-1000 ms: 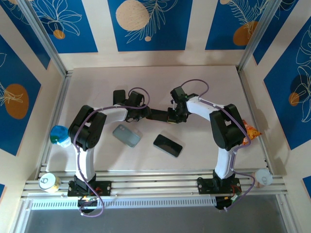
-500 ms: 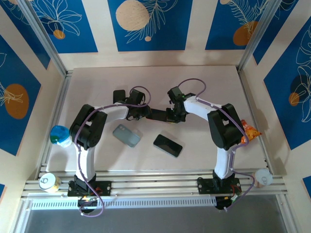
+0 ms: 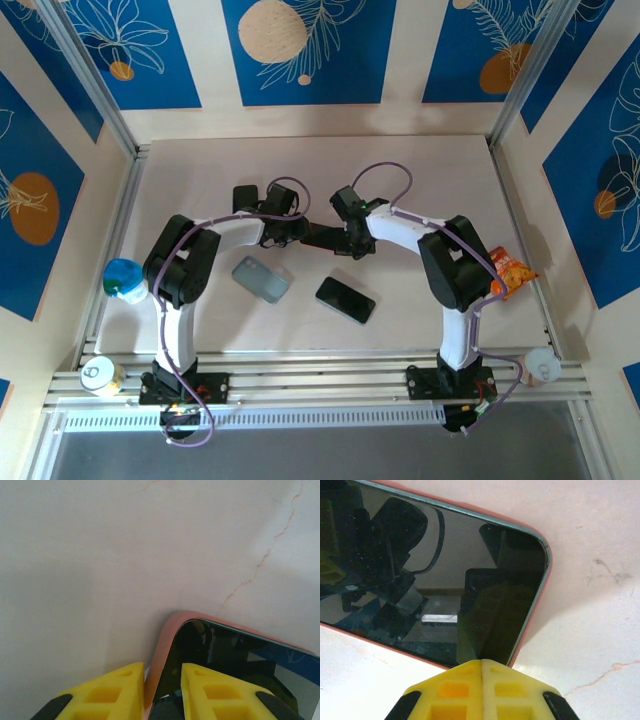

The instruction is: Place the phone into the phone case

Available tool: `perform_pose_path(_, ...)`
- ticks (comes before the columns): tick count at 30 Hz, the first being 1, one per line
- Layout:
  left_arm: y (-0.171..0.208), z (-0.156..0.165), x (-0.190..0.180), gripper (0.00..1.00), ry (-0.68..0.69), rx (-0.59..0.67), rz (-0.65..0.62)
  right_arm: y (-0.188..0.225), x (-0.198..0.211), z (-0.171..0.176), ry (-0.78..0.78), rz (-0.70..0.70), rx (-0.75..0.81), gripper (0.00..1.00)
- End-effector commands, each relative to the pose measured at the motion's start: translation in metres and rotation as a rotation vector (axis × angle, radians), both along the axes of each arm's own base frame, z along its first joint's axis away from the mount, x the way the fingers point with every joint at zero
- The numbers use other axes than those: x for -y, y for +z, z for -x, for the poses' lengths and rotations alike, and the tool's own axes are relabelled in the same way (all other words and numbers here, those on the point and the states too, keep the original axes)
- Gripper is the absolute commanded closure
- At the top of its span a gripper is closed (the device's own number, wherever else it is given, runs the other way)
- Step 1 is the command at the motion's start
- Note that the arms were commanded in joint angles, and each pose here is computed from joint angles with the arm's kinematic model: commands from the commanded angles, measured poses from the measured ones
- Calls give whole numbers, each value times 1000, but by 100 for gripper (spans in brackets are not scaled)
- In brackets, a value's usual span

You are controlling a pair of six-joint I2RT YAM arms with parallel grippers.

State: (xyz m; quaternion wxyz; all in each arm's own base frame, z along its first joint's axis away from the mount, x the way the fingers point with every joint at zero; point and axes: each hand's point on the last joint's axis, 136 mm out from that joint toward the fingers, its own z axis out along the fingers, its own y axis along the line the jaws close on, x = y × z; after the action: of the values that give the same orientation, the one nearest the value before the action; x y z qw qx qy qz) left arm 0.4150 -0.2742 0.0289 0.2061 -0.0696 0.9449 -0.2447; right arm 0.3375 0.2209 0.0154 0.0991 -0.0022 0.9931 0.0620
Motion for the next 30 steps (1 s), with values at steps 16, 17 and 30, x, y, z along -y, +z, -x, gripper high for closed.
perform_pose_path(16,10,7,-10,77,-12,-34,-54,67,-12,15,-46,-288,-88,100)
perform_pose_path(17,13,6,-11,77,-9,-25,-53,71,-10,9,-45,-296,-70,100)
perform_pose_path(30,36,10,-12,75,19,63,36,42,13,-19,-40,-240,-67,100)
